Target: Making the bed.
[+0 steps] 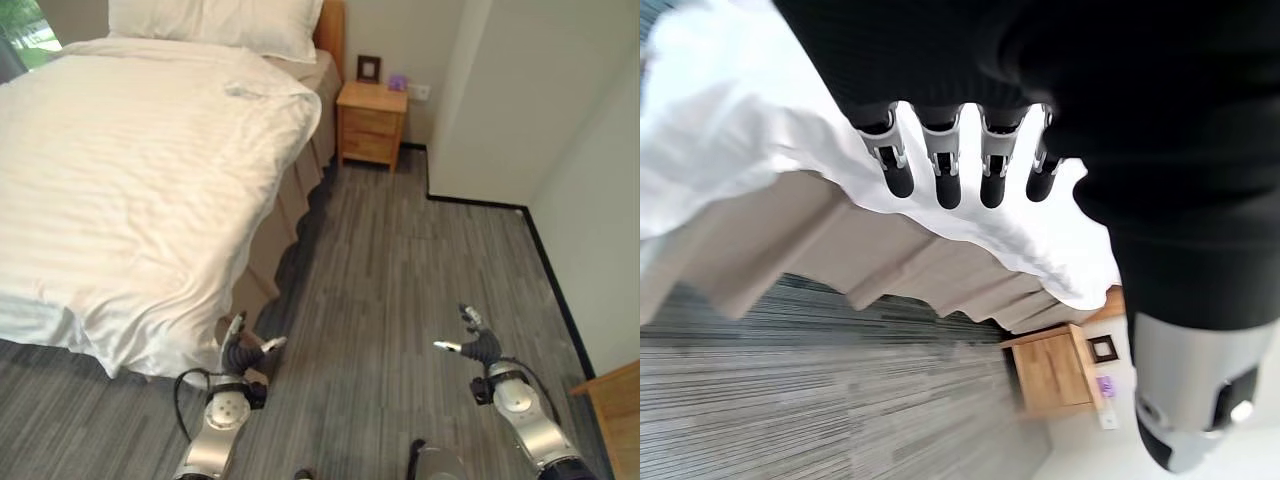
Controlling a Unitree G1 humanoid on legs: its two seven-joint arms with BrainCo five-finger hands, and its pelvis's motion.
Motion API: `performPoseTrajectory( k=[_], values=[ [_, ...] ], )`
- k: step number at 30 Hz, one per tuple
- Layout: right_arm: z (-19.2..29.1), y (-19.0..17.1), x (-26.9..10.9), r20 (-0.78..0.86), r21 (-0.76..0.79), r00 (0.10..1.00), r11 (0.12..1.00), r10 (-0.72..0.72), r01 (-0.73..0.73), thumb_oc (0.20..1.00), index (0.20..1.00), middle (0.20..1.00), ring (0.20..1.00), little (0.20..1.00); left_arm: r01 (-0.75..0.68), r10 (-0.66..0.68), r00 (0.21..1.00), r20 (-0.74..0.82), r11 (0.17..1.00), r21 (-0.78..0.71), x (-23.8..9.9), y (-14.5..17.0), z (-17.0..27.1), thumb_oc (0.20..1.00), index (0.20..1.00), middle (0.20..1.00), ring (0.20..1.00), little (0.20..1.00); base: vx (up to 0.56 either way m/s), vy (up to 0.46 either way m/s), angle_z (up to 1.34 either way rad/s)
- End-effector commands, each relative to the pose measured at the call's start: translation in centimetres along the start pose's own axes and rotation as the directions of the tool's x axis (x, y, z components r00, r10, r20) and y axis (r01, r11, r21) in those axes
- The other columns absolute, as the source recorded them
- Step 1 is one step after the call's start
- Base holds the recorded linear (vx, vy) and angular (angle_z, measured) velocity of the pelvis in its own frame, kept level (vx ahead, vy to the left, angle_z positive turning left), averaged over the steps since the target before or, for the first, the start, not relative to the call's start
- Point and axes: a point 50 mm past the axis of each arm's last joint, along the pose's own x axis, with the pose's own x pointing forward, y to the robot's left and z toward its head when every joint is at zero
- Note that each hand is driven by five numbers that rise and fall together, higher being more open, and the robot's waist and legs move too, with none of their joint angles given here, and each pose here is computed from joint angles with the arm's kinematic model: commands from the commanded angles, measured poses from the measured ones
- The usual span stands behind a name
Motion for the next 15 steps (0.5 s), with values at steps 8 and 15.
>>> performPoseTrajectory(
  k=[8,15],
  values=[
    [-0.6,-0.7,-0.7,0.001,0.013,0.999,0.999,-0.037,0.037,1.0,1.0,1.0,1.0,1.0,0.087,-0.081,0.981,0.174,0.996,-0.022,0.1,-1.8,3.4,1.0,1.0,1.0,1.0,1.0,0.47,-0.202,0.56],
    [-0.2,-1.8,-0.1,0.023,-0.037,0.999,0.999,-0.038,0.039,1.0,1.0,1.0,1.0,1.0,0.164,-0.137,0.969,0.207,0.979,-0.119,0.0,-3.2,4.6,1.0,1.0,1.0,1.0,1.0,0.42,-0.321,-0.01]
  ],
)
